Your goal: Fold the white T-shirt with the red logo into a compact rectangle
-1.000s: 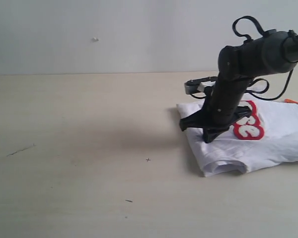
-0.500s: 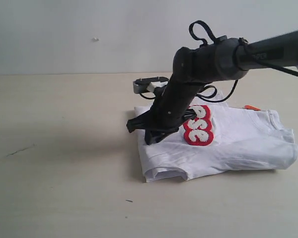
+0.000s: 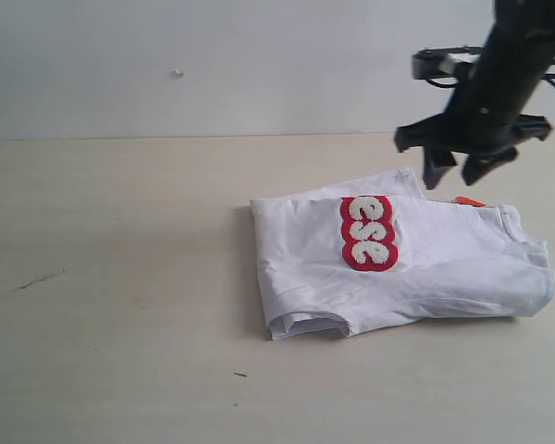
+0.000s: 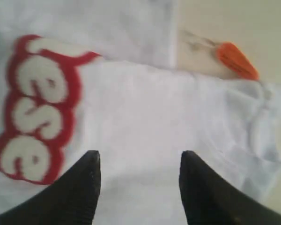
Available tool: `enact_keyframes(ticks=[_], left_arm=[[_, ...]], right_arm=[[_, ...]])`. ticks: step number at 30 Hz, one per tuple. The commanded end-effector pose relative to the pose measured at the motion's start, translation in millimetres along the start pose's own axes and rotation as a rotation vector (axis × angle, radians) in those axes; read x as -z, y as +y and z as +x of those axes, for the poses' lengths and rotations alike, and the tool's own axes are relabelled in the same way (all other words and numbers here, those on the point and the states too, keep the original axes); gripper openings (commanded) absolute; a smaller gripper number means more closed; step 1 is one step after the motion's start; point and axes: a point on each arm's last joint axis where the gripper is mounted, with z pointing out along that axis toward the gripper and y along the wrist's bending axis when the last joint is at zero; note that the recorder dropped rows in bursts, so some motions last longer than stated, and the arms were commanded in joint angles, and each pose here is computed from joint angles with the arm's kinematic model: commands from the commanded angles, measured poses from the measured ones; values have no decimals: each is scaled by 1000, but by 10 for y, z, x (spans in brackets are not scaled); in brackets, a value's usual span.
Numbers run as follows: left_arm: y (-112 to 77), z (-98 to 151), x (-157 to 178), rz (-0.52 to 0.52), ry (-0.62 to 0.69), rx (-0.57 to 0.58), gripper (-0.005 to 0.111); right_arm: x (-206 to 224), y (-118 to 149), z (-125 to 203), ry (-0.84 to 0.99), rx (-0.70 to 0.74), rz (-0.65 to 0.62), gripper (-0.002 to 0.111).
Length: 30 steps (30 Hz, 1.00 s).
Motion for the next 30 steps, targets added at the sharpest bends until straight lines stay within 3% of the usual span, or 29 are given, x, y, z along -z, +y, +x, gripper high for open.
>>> enact_keyframes(ticks=[1, 7, 13, 23, 25, 27, 30], left_arm=[[-1, -11, 4, 0, -12, 3, 0], [-1, -11, 4, 0, -12, 3, 0], [-1, -11, 4, 0, -12, 3, 0], [-1, -11, 4, 0, -12, 3, 0], [-1, -11, 4, 0, -12, 3, 0], [-1, -11, 4, 0, -12, 3, 0], [-1, -11, 4, 0, -12, 5, 0]], right_arm=[[-46, -609, 208, 65, -142, 30, 51], [-365, -1011, 579, 114, -289, -94, 51], [-506, -1219, 746, 72, -351, -57, 55], [-942, -1161, 792, 97, -388, -205, 54], [-967, -1175, 805, 104, -371, -191, 38], [-926, -1169, 796, 95, -342, -195, 5], [-717, -1092, 709, 22, -314, -240, 0]])
